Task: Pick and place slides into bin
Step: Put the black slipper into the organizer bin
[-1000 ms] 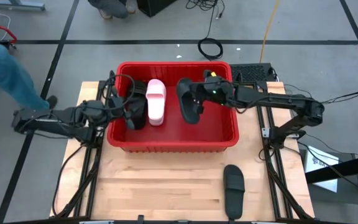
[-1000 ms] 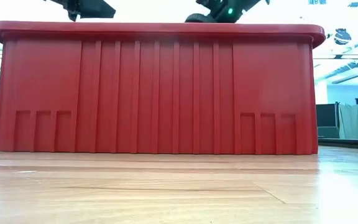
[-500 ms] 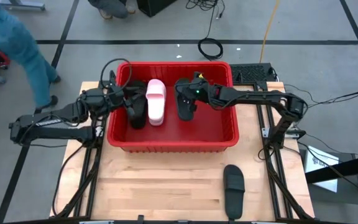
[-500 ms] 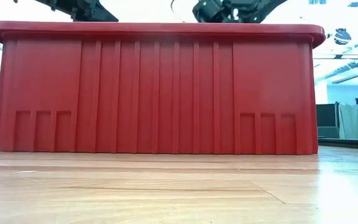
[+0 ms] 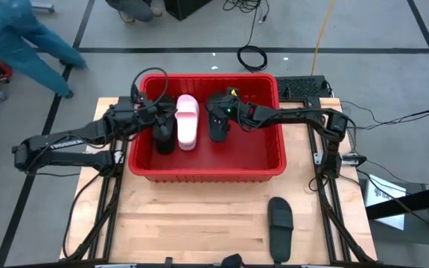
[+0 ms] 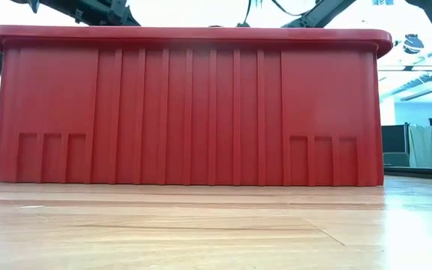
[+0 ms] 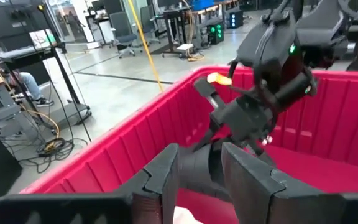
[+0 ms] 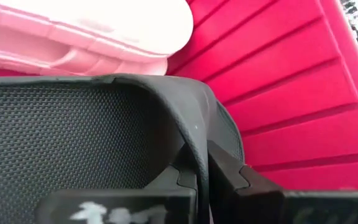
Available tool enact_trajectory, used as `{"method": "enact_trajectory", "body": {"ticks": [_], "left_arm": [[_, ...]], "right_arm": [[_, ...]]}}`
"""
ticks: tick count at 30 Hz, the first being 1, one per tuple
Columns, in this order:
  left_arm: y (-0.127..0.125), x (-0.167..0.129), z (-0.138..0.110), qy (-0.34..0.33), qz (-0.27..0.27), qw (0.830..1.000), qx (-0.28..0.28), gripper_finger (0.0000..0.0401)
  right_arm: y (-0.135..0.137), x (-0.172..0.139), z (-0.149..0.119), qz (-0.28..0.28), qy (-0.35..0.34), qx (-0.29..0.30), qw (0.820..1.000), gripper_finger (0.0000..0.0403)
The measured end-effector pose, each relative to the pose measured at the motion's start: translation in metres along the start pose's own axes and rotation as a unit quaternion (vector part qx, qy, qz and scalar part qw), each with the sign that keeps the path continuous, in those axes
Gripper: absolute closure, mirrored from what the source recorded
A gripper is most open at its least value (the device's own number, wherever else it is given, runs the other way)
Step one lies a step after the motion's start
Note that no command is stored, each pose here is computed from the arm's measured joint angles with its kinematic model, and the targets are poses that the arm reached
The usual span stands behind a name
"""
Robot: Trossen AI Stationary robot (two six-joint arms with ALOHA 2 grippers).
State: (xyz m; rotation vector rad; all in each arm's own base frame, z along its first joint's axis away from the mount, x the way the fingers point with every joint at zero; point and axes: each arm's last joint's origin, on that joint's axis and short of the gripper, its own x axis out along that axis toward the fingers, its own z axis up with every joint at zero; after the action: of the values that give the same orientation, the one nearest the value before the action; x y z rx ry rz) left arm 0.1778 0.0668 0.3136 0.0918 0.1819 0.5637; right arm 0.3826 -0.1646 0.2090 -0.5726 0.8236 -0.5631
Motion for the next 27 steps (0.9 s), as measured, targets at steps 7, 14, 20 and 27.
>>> {"method": "enact_trajectory", "body": {"ticks": [7, 14, 20, 27], "left_arm": [[0.000, 0.003, 0.002, -0.012, -0.003, 1.000, 0.008, 0.0274], [0.000, 0.003, 0.004, -0.024, -0.007, 1.000, 0.015, 0.0274], [0.000, 0.003, 0.005, -0.028, -0.006, 0.999, 0.021, 0.0274], [0.000, 0.003, 0.005, -0.029, -0.006, 0.999, 0.022, 0.0274]], "right_arm": [[-0.001, 0.007, -0.004, -0.003, 0.001, 0.007, 1.000, 0.0399], [-0.004, 0.008, -0.003, -0.010, -0.010, 0.020, 1.000, 0.0399], [-0.008, 0.010, -0.005, -0.005, -0.014, 0.027, 1.000, 0.0399], [-0.007, 0.021, 0.003, 0.006, -0.014, 0.029, 0.999, 0.0399]]}}
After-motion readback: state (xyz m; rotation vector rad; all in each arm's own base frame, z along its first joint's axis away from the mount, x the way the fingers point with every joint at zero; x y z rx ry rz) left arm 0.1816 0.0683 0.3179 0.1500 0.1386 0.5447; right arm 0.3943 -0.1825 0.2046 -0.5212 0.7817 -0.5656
